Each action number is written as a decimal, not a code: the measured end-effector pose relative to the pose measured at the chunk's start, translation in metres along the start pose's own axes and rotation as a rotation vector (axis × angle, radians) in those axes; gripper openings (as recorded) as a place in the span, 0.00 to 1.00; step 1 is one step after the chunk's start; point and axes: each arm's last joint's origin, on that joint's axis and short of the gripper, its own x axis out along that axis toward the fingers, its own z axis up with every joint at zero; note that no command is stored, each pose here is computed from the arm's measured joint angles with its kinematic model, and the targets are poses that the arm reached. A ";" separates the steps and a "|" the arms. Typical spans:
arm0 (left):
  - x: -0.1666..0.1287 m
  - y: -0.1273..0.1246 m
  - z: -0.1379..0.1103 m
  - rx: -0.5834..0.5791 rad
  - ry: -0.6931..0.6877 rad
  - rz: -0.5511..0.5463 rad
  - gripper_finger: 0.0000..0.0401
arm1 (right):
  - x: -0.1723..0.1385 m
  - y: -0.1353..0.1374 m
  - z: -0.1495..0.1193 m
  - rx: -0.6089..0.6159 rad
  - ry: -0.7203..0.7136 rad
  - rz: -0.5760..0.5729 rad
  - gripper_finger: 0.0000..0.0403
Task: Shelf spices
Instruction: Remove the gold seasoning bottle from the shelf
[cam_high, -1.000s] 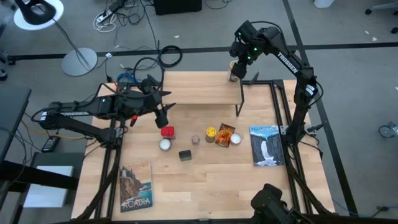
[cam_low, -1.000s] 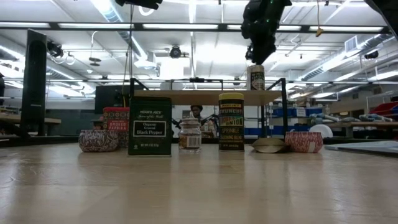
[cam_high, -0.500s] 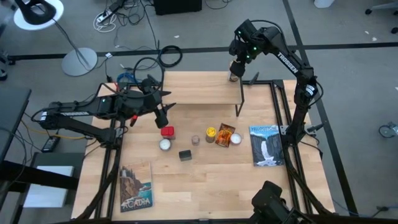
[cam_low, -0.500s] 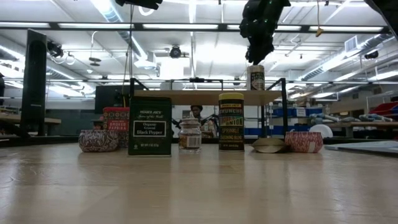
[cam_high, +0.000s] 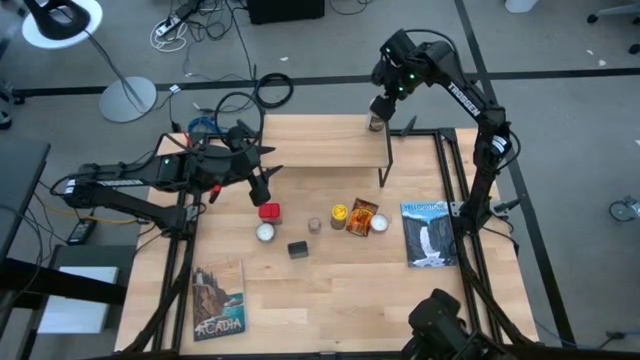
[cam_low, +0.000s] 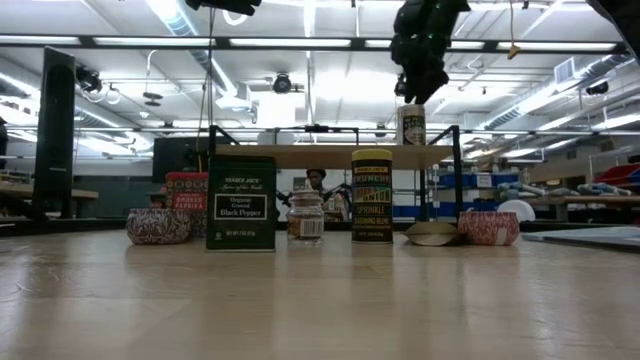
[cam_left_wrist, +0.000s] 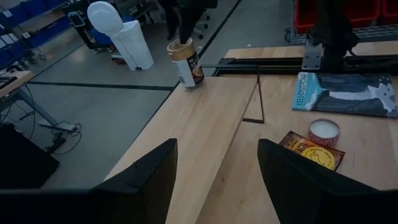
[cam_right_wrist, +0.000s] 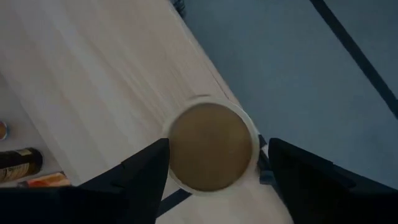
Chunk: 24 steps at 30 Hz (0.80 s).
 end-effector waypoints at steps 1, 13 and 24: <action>0.000 0.000 0.000 0.000 0.000 0.000 0.57 | 0.000 -0.001 0.000 0.003 0.003 0.000 0.68; 0.000 0.000 0.000 0.002 0.000 0.000 0.57 | 0.000 0.001 -0.001 0.013 -0.002 0.047 0.68; 0.000 0.000 0.000 0.001 -0.001 -0.006 0.57 | 0.009 0.001 -0.002 0.022 0.007 0.068 0.68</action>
